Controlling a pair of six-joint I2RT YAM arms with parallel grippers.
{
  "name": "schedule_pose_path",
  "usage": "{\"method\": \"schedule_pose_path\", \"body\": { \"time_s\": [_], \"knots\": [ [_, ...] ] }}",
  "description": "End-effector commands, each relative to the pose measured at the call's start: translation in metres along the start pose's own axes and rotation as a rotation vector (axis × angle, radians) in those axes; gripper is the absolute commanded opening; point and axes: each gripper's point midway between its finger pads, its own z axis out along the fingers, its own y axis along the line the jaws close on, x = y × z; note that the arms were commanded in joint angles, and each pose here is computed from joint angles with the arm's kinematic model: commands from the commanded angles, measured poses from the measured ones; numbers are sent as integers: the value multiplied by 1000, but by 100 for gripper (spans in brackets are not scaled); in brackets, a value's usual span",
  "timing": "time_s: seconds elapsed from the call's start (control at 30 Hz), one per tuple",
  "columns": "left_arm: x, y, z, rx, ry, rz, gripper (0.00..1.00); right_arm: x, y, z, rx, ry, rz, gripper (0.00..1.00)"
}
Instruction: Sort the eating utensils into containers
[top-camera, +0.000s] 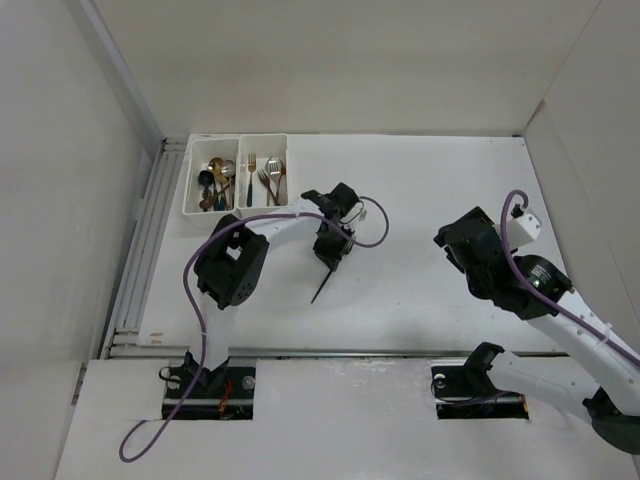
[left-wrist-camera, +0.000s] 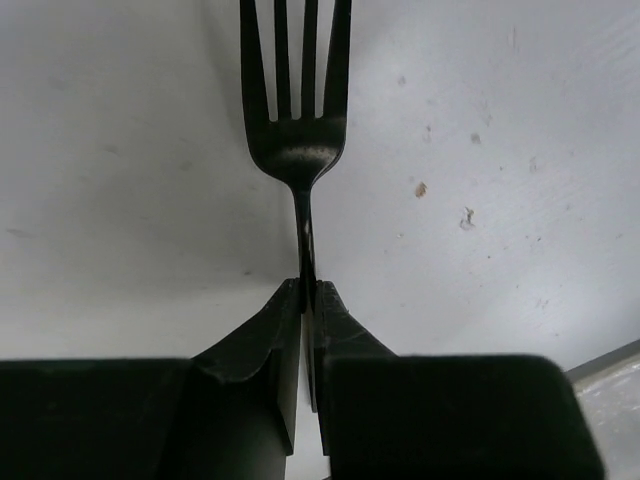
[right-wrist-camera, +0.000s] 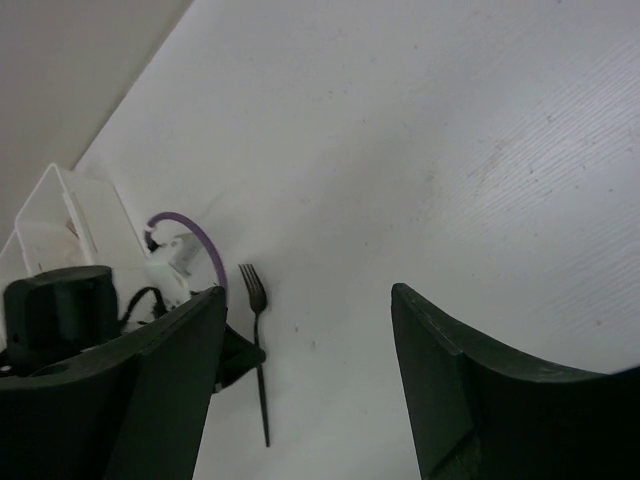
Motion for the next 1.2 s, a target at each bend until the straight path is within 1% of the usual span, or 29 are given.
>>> {"method": "schedule_pose_path", "body": {
  "time_s": [0.0,0.03,0.07,0.1,0.13,0.17,0.2,0.23,0.27,0.3,0.33,0.37,0.4,0.43,0.47,0.57,0.67,0.7,0.8,0.83,0.87,0.9,0.93,0.97,1.0,1.03,1.07,1.1,1.17],
  "knots": [
    [-62,13,-62,-43,-229,31,0,-10,18,-2,-41,-33,-19,72],
    [-89,11,-92,-46,-329,51,0,-13,27,-2,-71,-43,-4,72],
    [-104,14,-114,-61,-394,68,0,-14,34,0,-84,-49,-36,72],
    [-130,24,-158,-104,-520,46,0,-16,45,3,-105,-68,-28,72],
    [-143,34,-181,-133,-582,39,0,-16,51,4,-117,-73,-36,72],
    [-153,45,-199,-160,-632,17,0,-12,56,8,-119,-76,-53,73],
    [-161,73,-220,-212,-681,-37,0,-12,60,11,-126,-82,-89,73],
    [-167,87,-237,-235,-722,-63,0,-12,64,14,-130,-95,-101,73],
    [-178,100,-264,-262,-794,-89,0,-16,77,14,-157,-109,-88,73],
    [-184,116,-272,-292,-826,-116,0,-14,83,18,-157,-114,-133,74],
    [-186,149,-277,-340,-840,-184,0,-14,89,19,-163,-119,-145,74],
    [-187,161,-283,-354,-860,-204,0,-17,97,19,-174,-127,-150,74],
    [-190,175,-280,-367,-865,-223,0,-12,101,26,-159,-132,-177,74],
    [-191,200,-272,-390,-864,-257,0,-13,107,28,-163,-137,-200,74],
    [-193,211,-271,-404,-872,-282,0,-16,114,27,-168,-142,-207,75],
    [-189,244,-242,-421,-825,-325,0,-9,123,38,-143,-143,-263,77],
    [-184,256,-207,-408,-757,-338,0,-5,130,42,-141,-143,-278,78],
    [-185,256,-204,-399,-758,-335,0,0,130,45,-139,-132,-288,79],
    [-177,261,-178,-405,-712,-320,0,2,134,44,-156,-118,-283,79],
    [-171,262,-168,-403,-686,-323,3,5,131,46,-150,-115,-291,79],
    [-173,262,-170,-404,-698,-322,12,6,132,46,-155,-107,-292,81],
    [-169,266,-167,-424,-687,-330,25,6,132,46,-155,-107,-292,85],
    [-167,273,-169,-443,-686,-344,51,6,132,46,-155,-107,-292,88],
    [-165,275,-172,-461,-681,-350,58,8,132,46,-161,-100,-293,91],
    [-164,277,-178,-483,-678,-358,64,8,132,46,-160,-101,-304,92],
    [-161,284,-187,-532,-681,-387,68,5,132,43,-166,-105,-306,97],
    [-161,285,-199,-559,-695,-396,73,5,130,43,-160,-102,-314,99],
    [-166,286,-221,-586,-736,-403,74,-1,125,44,-148,-110,-321,99],
    [-161,292,-264,-656,-797,-436,74,-18,120,43,-141,-122,-301,99]
  ]
}}
